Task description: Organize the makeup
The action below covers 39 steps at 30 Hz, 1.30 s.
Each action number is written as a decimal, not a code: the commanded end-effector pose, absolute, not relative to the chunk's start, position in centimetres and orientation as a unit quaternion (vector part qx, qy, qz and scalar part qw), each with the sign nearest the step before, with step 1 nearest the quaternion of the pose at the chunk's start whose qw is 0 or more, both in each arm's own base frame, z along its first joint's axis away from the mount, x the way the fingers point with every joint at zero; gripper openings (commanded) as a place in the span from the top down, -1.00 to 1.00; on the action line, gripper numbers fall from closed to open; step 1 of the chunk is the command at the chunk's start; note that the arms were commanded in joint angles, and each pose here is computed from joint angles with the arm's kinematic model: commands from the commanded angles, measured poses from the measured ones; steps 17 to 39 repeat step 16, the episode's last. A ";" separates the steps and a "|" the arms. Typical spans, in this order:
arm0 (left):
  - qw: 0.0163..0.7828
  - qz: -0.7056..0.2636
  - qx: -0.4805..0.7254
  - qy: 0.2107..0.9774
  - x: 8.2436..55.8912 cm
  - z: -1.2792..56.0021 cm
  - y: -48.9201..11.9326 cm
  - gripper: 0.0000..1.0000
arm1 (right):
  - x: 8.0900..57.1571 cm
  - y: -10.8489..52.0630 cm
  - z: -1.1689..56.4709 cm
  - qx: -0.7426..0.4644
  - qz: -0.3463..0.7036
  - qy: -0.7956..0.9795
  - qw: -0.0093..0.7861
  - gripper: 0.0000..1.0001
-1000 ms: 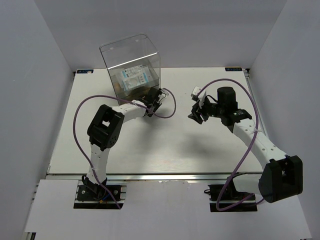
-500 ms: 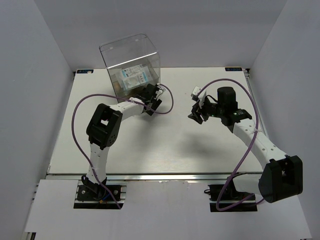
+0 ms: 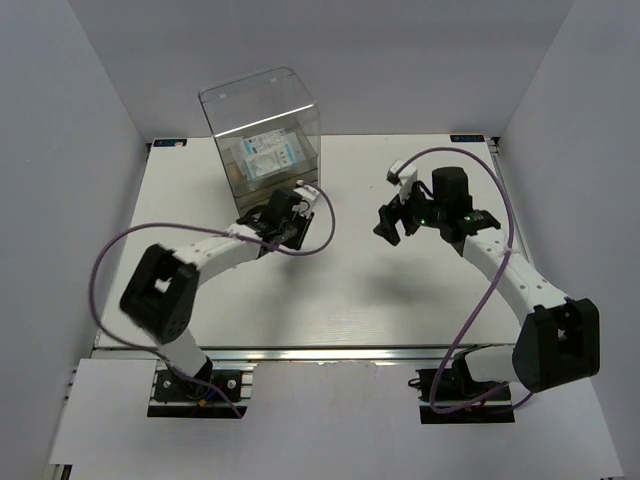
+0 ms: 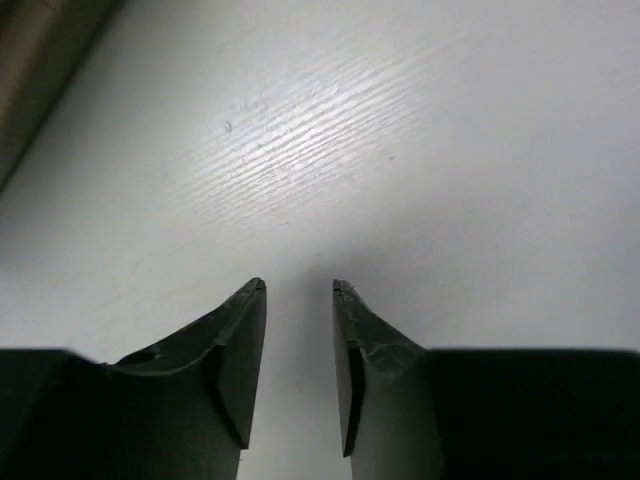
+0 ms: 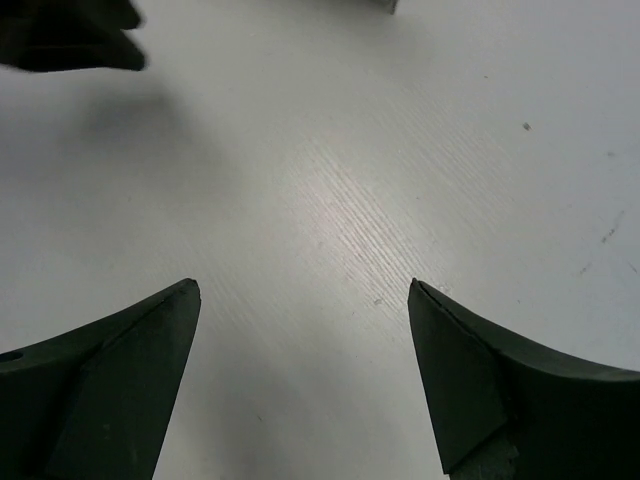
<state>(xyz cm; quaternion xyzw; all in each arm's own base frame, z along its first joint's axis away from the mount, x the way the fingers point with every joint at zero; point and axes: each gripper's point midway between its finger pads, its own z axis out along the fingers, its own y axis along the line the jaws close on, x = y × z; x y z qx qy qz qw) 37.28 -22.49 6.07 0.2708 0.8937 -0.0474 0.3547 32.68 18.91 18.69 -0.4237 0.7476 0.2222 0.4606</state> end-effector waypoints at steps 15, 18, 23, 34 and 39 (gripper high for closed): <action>0.627 -0.263 0.135 0.721 32.7 29.6 -23.1 -0.96 | 38.6 15.8 26.9 -0.233 0.160 0.798 0.531 -0.79; 0.627 -0.264 0.135 0.720 32.6 29.4 -23.2 -0.96 | 38.5 15.7 27.0 -0.233 0.161 0.799 0.531 -0.79; 0.627 -0.264 0.135 0.720 32.6 29.4 -23.2 -0.96 | 38.5 15.7 27.0 -0.233 0.161 0.799 0.531 -0.79; 0.627 -0.264 0.135 0.720 32.6 29.4 -23.2 -0.96 | 38.5 15.7 27.0 -0.233 0.161 0.799 0.531 -0.79; 0.627 -0.264 0.135 0.720 32.6 29.4 -23.2 -0.96 | 38.5 15.7 27.0 -0.233 0.161 0.799 0.531 -0.79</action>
